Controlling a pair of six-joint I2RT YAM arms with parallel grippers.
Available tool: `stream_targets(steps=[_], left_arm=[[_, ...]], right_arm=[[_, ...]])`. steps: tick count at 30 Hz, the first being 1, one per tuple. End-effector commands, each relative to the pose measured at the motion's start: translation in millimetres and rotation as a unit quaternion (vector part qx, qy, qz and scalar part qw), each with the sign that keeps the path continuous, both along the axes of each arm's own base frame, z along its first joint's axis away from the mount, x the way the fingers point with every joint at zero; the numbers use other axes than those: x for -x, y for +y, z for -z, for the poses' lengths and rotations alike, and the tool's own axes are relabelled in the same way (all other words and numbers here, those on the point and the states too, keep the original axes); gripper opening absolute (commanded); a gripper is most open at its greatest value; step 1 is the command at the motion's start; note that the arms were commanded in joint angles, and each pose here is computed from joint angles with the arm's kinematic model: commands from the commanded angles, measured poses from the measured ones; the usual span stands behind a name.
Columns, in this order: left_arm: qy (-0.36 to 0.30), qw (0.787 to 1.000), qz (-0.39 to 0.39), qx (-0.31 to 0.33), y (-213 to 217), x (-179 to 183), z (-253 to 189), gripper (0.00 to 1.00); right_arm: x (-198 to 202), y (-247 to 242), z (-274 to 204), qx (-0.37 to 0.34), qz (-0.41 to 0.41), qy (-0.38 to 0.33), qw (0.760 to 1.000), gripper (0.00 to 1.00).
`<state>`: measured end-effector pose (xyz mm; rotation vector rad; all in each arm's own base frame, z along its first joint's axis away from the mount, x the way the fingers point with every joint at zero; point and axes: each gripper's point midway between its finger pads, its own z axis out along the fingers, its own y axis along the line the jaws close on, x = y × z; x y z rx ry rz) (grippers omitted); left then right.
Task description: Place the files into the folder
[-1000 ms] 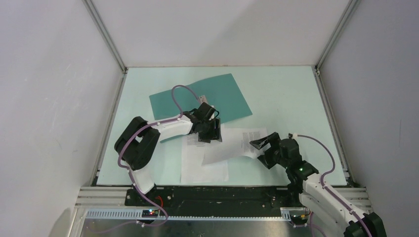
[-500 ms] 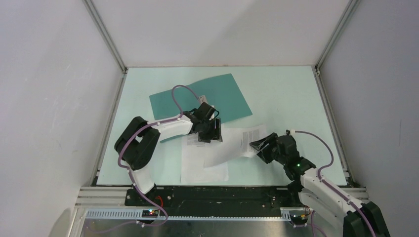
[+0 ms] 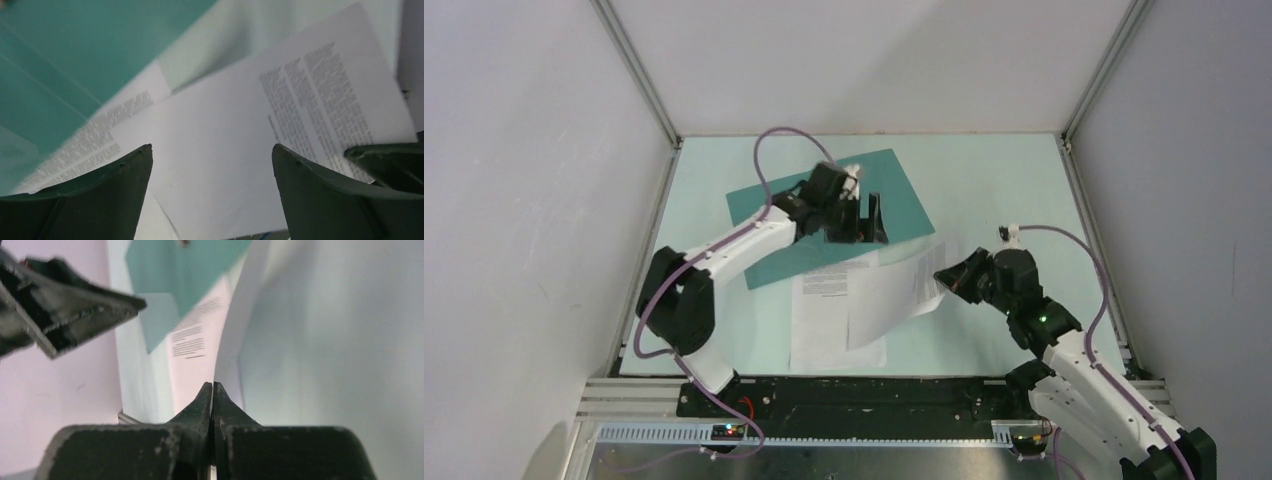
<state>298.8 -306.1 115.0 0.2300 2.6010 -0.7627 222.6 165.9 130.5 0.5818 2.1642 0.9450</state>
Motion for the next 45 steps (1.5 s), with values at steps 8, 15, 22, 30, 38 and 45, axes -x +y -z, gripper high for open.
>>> stream_targets(steps=[8, 15, 22, 30, 38, 45], left_arm=[[-0.201, 0.922, 0.255, 0.211, -3.9, -10.4, -193.7, 0.98], [-0.229, 0.857, 0.364, 0.285, -5.8, 33.4, -237.9, 0.98], [-0.234, 0.824, 0.411, 0.312, -1.3, 69.6, -246.8, 0.99], [-0.21, 0.804, 0.448, 0.328, -11.5, 96.1, -237.3, 0.99], [-0.176, 0.789, 0.479, 0.342, -22.3, 118.9, -223.5, 0.94], [-0.157, 0.788, 0.485, 0.344, -25.9, 128.0, -214.0, 0.68]], right_arm=[[36.6, 49.9, -184.4, -0.019, -0.26, -0.211, 0.942, 0.01], [95.8, 57.1, -247.4, -0.071, -0.372, -0.285, 0.881, 0.03], [116.8, 55.0, -270.3, -0.085, -0.399, -0.306, 0.86, 0.04], [126.2, 54.3, -288.3, -0.092, -0.41, -0.322, 0.848, 0.04], [122.4, 52.7, -294.9, -0.076, -0.404, -0.33, 0.849, 0.04], [97.8, 44.5, -275.5, -0.021, -0.36, -0.307, 0.881, 0.04]])
